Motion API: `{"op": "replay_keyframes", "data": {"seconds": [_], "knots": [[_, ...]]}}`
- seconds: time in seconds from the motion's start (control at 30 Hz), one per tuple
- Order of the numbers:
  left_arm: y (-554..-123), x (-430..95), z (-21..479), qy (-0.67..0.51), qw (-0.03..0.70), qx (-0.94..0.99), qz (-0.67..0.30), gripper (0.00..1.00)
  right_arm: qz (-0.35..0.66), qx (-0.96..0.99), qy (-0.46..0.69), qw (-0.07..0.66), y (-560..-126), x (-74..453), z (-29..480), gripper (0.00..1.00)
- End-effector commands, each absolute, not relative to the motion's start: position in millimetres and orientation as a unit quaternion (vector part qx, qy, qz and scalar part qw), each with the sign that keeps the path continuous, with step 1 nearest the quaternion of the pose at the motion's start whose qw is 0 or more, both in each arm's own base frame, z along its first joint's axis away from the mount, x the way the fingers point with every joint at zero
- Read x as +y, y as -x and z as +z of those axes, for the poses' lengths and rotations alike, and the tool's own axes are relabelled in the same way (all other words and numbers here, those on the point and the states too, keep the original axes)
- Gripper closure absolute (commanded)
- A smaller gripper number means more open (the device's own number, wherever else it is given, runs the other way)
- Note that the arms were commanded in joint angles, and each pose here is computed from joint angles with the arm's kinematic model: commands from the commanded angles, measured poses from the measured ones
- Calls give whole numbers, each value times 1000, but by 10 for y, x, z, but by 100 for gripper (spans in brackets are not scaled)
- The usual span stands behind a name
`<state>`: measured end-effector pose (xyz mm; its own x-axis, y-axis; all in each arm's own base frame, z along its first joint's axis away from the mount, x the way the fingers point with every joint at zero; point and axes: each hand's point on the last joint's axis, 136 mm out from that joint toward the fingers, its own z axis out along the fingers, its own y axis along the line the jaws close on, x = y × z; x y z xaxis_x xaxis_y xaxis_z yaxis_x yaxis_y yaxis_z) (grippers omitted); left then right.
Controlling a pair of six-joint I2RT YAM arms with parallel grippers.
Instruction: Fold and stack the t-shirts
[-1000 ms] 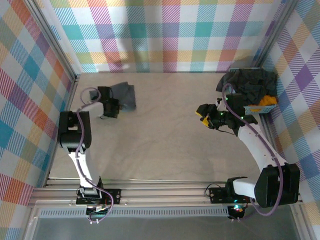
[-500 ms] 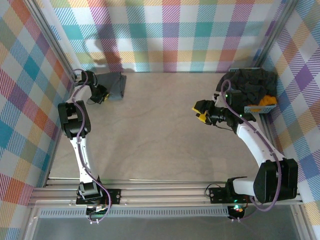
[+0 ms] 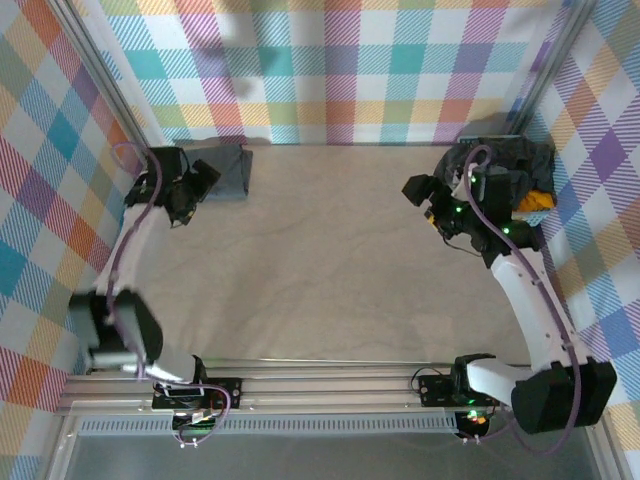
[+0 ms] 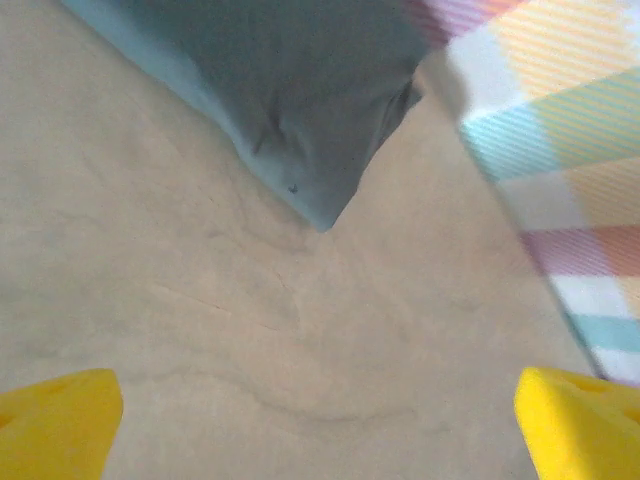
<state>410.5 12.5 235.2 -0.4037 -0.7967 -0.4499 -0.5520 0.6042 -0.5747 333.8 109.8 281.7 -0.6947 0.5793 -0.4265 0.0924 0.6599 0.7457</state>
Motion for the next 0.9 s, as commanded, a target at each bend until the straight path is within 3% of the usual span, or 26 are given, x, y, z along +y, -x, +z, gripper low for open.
{"op": "replay_keyframes", "data": {"seconds": [0.0,0.13,0.23,0.37,0.67,0.87], "knots": [[-3358,612,2114,481,364,798,-13,0,178,879,-253,364,-3204,463,2476,0],[-2866,788,2026,414,463,781,62,0,89,863,-198,456,-3242,176,2177,0],[-2744,754,1825,295,480,818,120,0,39,844,-162,509,-3240,43,1941,0],[-2893,447,1504,178,492,849,75,0,2,857,-120,500,-3221,11,1568,0],[-3424,384,1077,175,508,842,59,0,-4,857,-81,509,-3462,20,1073,0],[-3844,365,1012,163,530,831,47,0,16,836,-69,544,-3804,2,1105,0]]}}
